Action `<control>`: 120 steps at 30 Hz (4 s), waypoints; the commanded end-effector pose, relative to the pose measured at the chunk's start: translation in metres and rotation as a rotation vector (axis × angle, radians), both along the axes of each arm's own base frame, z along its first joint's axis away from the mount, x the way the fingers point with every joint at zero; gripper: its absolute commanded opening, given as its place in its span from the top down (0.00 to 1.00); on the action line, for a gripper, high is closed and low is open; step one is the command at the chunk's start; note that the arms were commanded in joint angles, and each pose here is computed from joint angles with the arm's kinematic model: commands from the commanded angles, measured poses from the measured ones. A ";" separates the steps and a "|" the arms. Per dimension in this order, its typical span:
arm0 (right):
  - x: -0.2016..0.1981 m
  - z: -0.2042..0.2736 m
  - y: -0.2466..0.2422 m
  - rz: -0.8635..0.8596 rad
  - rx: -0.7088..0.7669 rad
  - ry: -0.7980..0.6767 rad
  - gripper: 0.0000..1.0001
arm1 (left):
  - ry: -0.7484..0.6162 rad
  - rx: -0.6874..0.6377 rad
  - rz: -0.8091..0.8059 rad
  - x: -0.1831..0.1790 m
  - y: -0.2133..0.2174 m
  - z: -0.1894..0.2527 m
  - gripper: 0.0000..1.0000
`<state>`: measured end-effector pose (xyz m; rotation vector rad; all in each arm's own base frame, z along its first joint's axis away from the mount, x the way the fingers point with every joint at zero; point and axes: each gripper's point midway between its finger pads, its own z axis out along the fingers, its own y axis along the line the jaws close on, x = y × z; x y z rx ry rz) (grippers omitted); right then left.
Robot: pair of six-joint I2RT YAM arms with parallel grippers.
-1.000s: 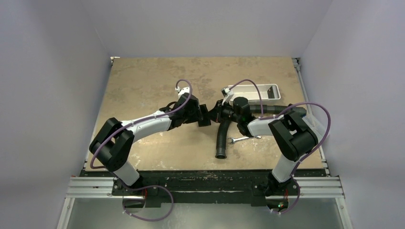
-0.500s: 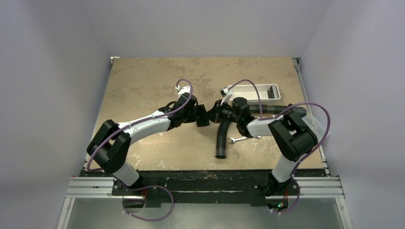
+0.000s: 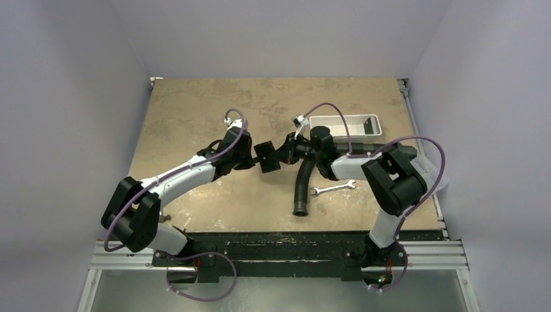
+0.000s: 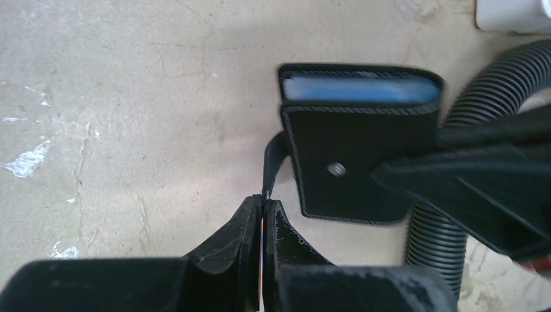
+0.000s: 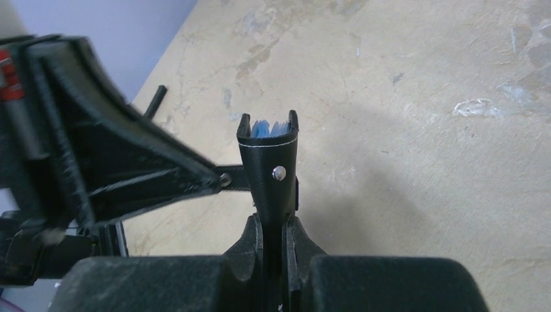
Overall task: Put the credit cards into the card holder
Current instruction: Open the card holder at the center of the board.
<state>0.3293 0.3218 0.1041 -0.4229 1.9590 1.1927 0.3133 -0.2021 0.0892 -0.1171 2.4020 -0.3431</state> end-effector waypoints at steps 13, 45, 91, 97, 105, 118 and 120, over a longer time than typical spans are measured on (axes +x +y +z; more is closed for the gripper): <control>0.026 -0.009 -0.021 -0.106 -0.240 -0.077 0.24 | 0.033 -0.177 -0.096 -0.026 -0.008 0.023 1.00; -0.010 -0.008 0.037 0.034 -0.359 -0.267 0.35 | -0.039 -0.130 -0.140 -0.021 -0.002 0.061 1.00; 0.019 -0.018 0.000 -0.210 -0.394 -0.152 0.85 | 0.101 0.030 -0.106 -0.056 0.037 0.003 1.00; 0.032 -0.022 -0.022 -0.320 -0.439 -0.137 0.83 | 0.122 0.112 -0.036 -0.062 0.058 -0.005 1.00; 0.033 -0.042 -0.013 -0.260 -0.490 -0.097 0.73 | 0.182 0.175 0.027 -0.050 0.061 -0.015 0.84; 0.012 0.019 -0.002 -0.202 -0.358 -0.317 0.37 | -0.009 0.004 0.039 -0.029 0.042 0.040 0.37; -0.002 0.015 0.017 -0.087 -0.303 -0.300 0.35 | -0.032 -0.030 0.043 -0.028 0.038 0.044 0.34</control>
